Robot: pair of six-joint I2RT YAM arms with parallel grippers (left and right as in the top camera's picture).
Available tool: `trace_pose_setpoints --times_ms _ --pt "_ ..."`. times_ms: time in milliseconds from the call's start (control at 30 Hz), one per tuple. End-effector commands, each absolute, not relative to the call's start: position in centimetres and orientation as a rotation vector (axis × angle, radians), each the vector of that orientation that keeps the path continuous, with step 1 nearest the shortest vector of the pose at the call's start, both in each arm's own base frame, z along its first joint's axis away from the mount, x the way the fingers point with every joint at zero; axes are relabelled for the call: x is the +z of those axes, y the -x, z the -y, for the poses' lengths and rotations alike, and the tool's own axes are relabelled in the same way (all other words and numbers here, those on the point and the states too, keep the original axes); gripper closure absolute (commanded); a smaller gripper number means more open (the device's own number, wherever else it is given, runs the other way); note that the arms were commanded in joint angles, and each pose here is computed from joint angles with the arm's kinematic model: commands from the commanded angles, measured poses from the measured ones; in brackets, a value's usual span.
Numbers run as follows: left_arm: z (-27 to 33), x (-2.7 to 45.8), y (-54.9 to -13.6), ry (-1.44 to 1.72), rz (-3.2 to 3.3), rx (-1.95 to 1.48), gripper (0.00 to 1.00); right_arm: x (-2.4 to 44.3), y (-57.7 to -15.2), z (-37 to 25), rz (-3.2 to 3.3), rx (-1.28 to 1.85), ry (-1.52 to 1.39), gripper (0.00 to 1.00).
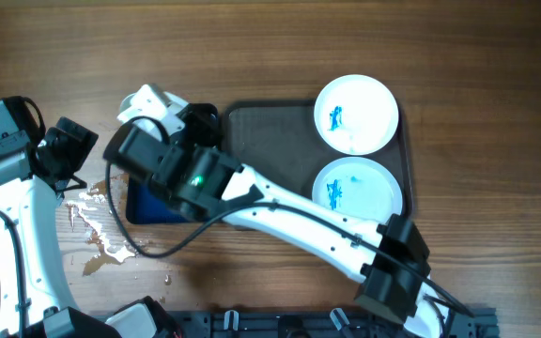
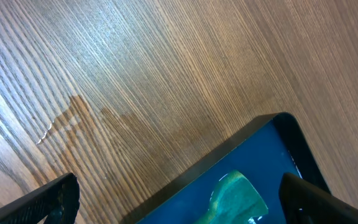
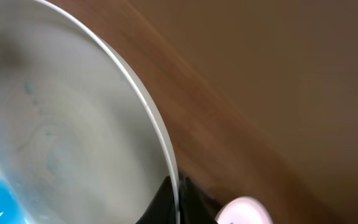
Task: Clean dirty plates on tray and stack at the side
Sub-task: 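Lift the cleaned plate with the right gripper and tilt it over the water tray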
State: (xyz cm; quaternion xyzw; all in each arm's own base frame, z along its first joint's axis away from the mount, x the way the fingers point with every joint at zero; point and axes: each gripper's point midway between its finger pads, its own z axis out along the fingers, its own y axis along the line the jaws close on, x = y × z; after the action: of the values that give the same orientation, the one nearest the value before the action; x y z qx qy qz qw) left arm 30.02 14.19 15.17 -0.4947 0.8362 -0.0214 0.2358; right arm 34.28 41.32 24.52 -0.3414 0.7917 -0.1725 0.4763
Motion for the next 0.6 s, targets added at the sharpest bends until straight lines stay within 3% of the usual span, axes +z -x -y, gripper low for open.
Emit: trace_pose_setpoints --times_ms 0,233,567 --pt "-14.2 15.0 -30.0 1.373 -2.292 -0.073 0.00 26.8 -34.3 -41.6 -1.794 -0.605 0.882 0.95" --pt "-14.2 15.0 -30.0 1.373 -2.292 -0.073 0.00 25.6 -33.3 -44.4 -1.616 -0.786 1.174 0.95" --pt "-14.2 15.0 -30.0 1.373 -2.293 -0.073 0.00 25.1 -33.3 -44.8 -1.578 -0.841 1.235 0.95"
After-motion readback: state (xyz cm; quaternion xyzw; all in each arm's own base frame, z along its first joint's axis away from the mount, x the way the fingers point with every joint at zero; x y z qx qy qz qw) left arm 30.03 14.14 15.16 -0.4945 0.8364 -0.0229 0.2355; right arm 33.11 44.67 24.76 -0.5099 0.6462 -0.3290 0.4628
